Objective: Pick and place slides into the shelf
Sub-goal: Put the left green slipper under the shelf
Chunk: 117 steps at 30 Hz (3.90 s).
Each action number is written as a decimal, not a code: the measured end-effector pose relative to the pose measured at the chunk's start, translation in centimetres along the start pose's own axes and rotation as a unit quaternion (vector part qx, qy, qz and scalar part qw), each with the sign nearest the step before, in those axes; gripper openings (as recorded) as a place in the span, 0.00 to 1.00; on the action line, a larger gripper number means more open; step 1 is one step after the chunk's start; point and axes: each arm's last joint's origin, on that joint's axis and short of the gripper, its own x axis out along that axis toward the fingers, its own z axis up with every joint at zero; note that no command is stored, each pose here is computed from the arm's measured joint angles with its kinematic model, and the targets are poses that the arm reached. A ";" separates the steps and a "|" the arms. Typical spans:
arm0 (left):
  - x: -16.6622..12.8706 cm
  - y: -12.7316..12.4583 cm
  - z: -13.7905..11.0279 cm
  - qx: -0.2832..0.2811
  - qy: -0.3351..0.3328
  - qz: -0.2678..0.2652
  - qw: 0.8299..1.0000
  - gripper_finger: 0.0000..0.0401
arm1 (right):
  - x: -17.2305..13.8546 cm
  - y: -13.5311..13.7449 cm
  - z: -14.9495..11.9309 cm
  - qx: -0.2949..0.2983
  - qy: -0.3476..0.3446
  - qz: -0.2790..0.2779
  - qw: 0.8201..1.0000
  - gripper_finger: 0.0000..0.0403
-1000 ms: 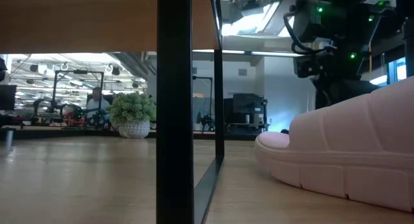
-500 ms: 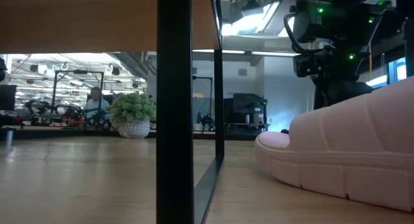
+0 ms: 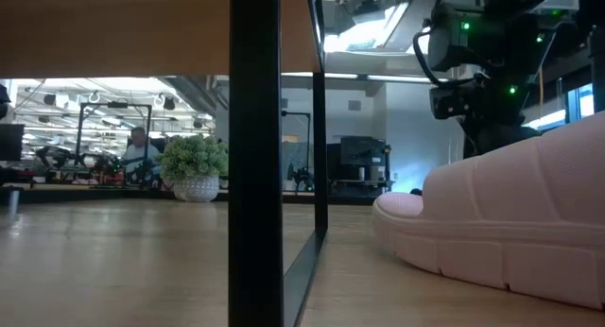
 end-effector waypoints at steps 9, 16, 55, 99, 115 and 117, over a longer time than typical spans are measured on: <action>0.0 0.0 0.0 -0.001 0.001 0.000 1.000 0.37 | 0.7 -0.1 -0.2 0.009 0.002 -0.002 1.000 0.33; 0.0 0.0 0.0 0.000 0.001 0.000 1.000 0.37 | 1.0 -0.6 -0.1 0.023 0.007 -0.004 1.000 0.21; -4.2 5.5 -2.2 -0.428 -0.027 0.096 0.898 0.37 | -6.2 -1.2 5.9 -0.191 -0.158 -0.159 0.956 0.04; -3.5 5.2 -2.0 -0.577 -0.056 0.139 0.803 0.70 | -10.5 0.3 9.5 -0.324 -0.340 -0.227 0.853 0.04; -2.9 4.6 -1.4 -0.614 -0.066 0.112 0.779 0.69 | -11.3 0.3 10.1 -0.359 -0.398 -0.222 0.814 0.04; -2.7 4.4 -1.4 -0.613 -0.064 0.108 0.780 0.69 | -11.4 0.3 10.3 -0.363 -0.409 -0.222 0.807 0.04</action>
